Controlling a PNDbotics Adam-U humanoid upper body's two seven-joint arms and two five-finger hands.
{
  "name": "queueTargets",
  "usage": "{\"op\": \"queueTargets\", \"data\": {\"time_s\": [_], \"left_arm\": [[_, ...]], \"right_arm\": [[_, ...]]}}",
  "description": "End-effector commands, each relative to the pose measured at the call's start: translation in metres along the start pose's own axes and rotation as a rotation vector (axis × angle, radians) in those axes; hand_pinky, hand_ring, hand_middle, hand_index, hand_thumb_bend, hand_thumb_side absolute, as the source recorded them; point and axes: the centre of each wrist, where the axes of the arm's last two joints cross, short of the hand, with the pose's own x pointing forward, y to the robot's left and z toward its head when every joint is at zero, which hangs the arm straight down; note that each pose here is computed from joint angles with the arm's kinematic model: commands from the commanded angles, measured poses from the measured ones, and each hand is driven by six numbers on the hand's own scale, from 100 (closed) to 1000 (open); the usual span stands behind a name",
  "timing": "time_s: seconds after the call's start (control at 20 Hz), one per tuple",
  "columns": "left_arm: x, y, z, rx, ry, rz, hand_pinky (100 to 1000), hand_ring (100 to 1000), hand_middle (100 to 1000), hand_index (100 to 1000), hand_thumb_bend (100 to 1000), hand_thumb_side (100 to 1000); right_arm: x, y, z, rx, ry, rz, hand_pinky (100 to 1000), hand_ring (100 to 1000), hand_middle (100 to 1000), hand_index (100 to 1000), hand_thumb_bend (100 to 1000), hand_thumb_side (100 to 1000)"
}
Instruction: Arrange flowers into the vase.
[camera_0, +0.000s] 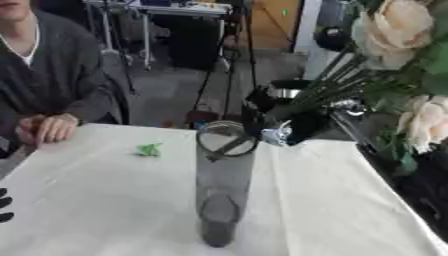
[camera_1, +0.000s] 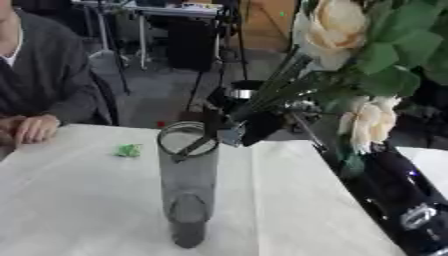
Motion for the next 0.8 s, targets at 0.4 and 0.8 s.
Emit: {"op": "queueTargets", "data": {"time_s": [0.4, 0.8], "left_arm": [[0.007, 0.011, -0.003, 0.006, -0.017, -0.042, 768, 808, 766, 801, 1000, 750], [0.007, 0.013, -0.003, 0.007, -0.015, -0.051, 769, 808, 765, 801, 1000, 752]], "right_arm": [[0.012, -0.026, 0.02, 0.045, 0.005, 0.092, 547, 701, 607, 625, 100, 434], [0.012, -0.027, 0.021, 0.085, 0.004, 0.106, 598, 737, 649, 660, 100, 514]]}}
